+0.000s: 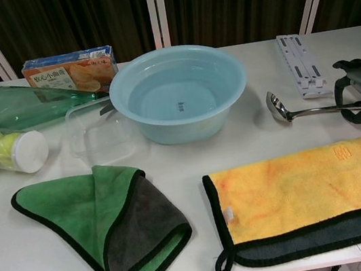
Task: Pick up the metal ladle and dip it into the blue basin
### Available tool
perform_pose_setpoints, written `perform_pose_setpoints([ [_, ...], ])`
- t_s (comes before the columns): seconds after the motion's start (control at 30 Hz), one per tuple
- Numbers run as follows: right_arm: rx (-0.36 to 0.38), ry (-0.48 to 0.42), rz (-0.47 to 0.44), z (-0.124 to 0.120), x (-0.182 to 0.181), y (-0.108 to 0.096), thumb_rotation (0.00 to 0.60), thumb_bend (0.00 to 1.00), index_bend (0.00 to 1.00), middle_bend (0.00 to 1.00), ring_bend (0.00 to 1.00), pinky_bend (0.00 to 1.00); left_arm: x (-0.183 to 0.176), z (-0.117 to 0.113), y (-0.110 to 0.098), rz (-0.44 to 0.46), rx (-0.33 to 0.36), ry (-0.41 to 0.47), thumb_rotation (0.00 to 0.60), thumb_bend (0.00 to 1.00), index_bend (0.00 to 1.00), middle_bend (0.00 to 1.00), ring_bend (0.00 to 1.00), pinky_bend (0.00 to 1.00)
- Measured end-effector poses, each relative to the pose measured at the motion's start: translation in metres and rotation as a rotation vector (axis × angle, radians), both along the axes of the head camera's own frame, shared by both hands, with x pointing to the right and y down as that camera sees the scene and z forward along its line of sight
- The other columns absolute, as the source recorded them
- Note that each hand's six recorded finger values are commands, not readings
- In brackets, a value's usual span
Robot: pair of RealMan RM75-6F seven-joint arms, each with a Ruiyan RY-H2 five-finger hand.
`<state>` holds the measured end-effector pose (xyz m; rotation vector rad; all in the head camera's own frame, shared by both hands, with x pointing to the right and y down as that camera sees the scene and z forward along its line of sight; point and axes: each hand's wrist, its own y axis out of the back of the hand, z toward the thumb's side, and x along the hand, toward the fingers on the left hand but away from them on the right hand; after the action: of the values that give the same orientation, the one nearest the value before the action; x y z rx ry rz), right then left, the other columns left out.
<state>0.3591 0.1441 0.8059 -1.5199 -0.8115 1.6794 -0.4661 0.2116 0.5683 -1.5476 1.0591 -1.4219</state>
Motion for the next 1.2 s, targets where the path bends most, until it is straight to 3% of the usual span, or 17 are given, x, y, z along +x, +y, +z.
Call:
perform_pose_setpoints([
  [0.67,0.028,-0.001,-0.004,-0.002,0.0,0.002,0.6,0.45,0.66,0.01,0.0,0.0,-0.001,0.0,0.0,-0.001,-0.009,0.007,0.6,0.15,0.14,0.02,0.0,0.12],
  [1.0,0.095,-0.055,0.028,-0.016,0.007,0.0,0.6,0.48,0.76,0.08,0.0,0.0,0.002,0.0,0.001,0.006,-0.016,0.02,0.6,0.15,0.14,0.02,0.0,0.12],
  [1.2,0.135,-0.098,0.05,-0.026,0.014,-0.001,0.6,0.55,0.83,0.18,0.0,0.0,0.002,0.0,0.001,0.007,-0.018,0.019,0.6,0.15,0.14,0.02,0.0,0.12],
])
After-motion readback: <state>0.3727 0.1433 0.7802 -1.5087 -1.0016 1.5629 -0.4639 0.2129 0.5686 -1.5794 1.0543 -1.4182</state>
